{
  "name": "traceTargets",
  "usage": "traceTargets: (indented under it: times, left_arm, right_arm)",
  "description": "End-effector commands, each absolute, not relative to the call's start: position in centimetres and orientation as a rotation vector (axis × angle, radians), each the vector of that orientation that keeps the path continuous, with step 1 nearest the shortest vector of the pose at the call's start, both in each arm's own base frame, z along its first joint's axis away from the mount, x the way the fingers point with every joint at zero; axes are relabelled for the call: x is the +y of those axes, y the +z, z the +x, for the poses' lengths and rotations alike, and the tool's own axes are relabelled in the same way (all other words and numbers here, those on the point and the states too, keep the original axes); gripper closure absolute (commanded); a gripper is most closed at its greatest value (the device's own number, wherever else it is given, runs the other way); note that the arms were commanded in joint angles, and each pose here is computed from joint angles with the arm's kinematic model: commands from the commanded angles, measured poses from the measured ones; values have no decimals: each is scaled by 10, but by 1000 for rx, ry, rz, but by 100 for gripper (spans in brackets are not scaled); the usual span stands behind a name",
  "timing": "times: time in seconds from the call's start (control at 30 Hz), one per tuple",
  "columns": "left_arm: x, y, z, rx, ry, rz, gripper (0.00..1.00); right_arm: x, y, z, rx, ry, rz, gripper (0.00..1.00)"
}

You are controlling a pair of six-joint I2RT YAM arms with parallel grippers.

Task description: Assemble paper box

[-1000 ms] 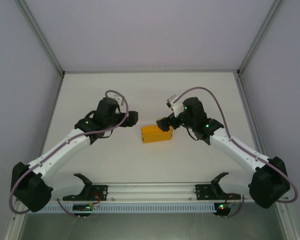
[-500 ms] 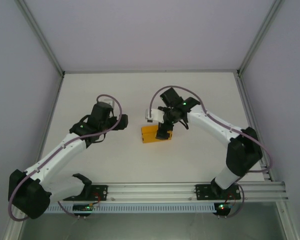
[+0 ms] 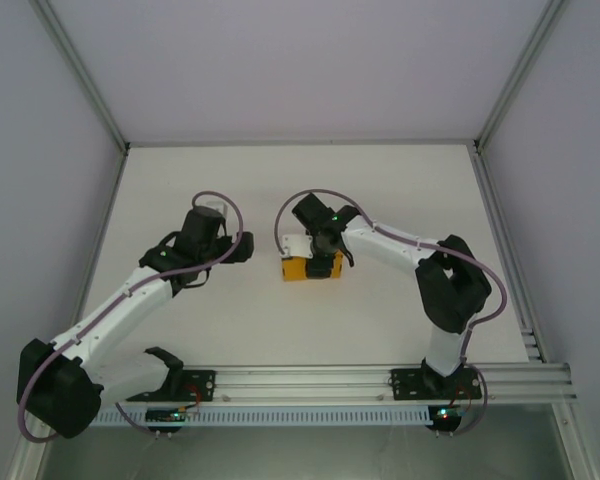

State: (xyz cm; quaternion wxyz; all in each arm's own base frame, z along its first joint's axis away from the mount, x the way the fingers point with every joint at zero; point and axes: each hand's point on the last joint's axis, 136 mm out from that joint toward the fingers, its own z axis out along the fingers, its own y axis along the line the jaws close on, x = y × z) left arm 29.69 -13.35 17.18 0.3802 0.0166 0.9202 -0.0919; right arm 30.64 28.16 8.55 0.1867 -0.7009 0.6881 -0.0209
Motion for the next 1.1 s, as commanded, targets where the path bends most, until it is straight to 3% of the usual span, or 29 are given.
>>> traceTargets:
  times: [0.0,0.13,0.5,0.63,0.8,1.07]
  left_arm:
    - [-124,172,293,2342,-198,34,0]
    - [-119,171,291,2339,-186,19,0]
    - [-114,169,287,2342,-189,-4,0]
    - [-113,169,283,2342,-195,-8,1]
    - [-113,169,281,2332,-216,-16,0]
    - [-118,166,278,2343,-264,-18,1]
  right_arm:
    - [274,92,333,1975,-252,-1789,36]
    - [264,94,351,1977,-470,-1636,47]
    - [247,76,373,2039,-907,-1444,40]
    - [261,74,360,2065,-826,-1420,36]
    - [283,72,322,2101,-636,-1518,2]
    - [303,93,282,2144,-204,-1510,1]
